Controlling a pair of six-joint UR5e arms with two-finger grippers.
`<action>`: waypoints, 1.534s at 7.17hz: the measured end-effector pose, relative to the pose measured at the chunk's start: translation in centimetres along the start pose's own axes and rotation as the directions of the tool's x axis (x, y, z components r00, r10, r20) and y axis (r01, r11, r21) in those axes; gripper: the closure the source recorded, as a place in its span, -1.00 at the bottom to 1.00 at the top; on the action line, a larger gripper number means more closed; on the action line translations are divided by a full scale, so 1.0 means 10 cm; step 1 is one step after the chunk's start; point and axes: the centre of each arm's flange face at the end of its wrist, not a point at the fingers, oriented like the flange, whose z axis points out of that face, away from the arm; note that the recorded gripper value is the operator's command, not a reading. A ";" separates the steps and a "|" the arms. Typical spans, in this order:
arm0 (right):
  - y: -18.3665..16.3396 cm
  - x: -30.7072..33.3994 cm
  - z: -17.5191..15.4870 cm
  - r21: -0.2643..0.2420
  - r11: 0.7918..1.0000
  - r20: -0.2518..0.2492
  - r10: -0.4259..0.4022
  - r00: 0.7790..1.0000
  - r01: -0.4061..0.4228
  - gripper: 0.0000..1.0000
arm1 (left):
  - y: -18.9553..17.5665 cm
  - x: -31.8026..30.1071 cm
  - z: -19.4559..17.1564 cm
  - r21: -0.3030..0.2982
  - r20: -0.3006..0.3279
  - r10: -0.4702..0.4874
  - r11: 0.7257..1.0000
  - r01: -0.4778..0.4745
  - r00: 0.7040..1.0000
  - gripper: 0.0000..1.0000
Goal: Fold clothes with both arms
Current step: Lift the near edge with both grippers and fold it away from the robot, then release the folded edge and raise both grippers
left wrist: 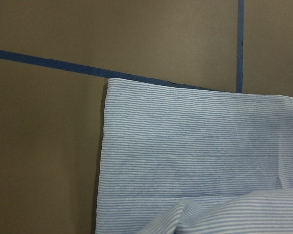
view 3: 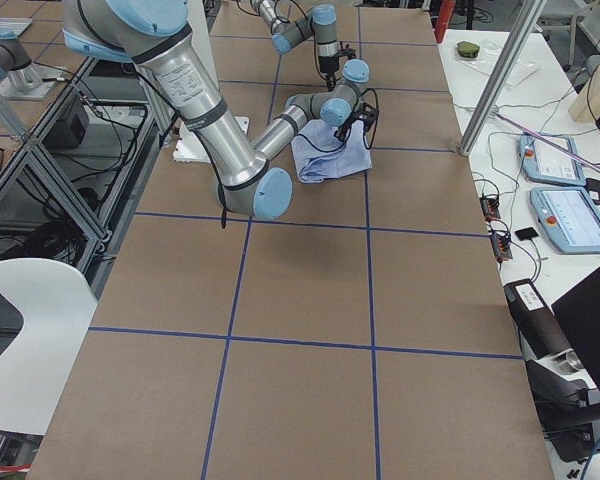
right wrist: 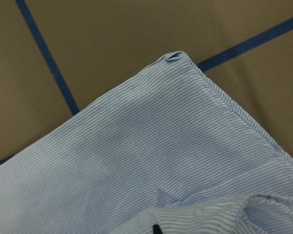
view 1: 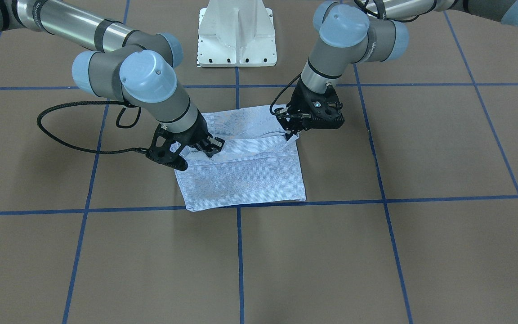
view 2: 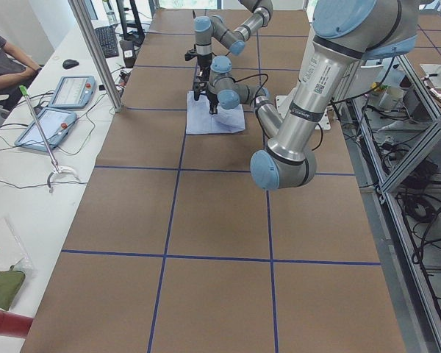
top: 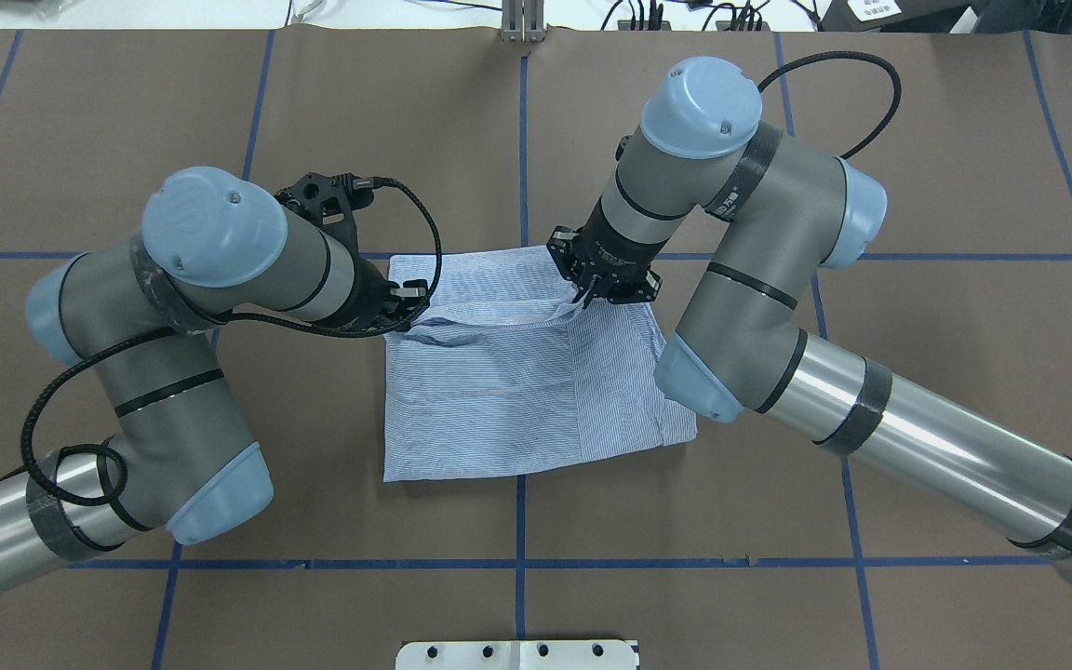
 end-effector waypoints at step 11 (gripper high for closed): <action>-0.85 0.23 -0.62 0.138 0.978 0.032 -0.159 0.987 0.153 -1.00 | -1.04 -0.86 -0.50 0.060 0.034 0.089 0.994 -0.091 0.995 -0.98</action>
